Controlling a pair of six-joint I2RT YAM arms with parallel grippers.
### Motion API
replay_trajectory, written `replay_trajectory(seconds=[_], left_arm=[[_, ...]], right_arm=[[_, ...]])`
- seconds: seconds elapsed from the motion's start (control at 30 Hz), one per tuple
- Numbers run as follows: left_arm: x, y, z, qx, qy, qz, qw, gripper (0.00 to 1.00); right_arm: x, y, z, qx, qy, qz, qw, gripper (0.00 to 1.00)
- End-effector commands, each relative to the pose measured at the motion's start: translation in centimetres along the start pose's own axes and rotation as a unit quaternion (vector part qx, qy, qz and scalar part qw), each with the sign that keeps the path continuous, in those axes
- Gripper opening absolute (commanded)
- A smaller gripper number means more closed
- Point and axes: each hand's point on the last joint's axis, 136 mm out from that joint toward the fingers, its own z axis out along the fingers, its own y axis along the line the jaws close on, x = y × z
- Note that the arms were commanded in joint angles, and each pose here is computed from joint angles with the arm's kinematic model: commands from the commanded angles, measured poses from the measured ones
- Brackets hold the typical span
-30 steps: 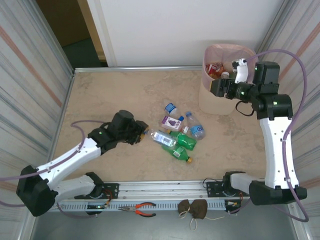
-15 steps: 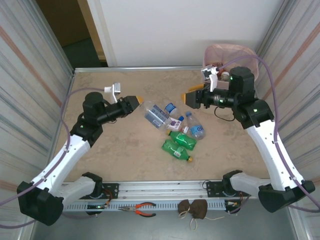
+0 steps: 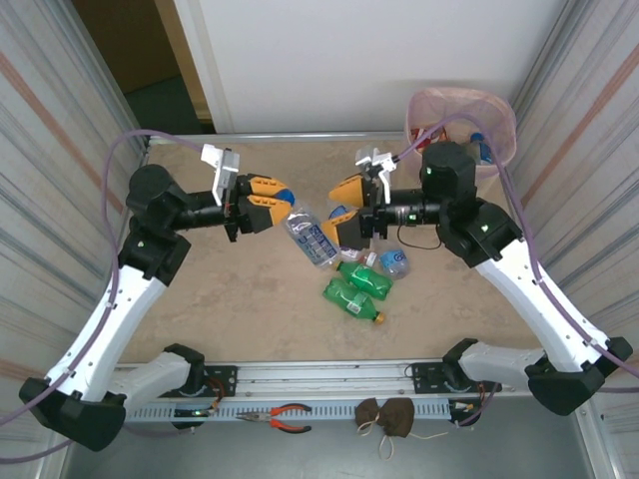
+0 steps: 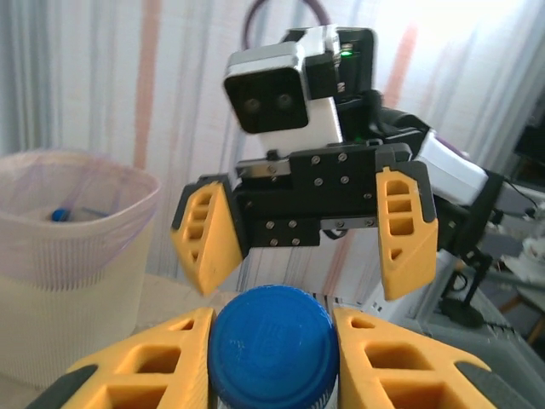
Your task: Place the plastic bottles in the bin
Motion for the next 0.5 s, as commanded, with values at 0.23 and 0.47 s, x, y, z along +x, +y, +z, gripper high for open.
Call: replay_trajectory(seconds=[0.23,0.47], left_arm=[[-3.0,-7.4,0.3,0.12,-0.012,0.125,0.985,0.0],[-3.1,-8.2,0.6,0.127,-0.01,0.135,0.983,0.0]], right_arm=[[0.4,5.6,2.2,-0.103,0.019,-0.086,0.991,0.82],[0.3,6.9,1.9,-0.109,0.019,-0.091,0.99,0.62]])
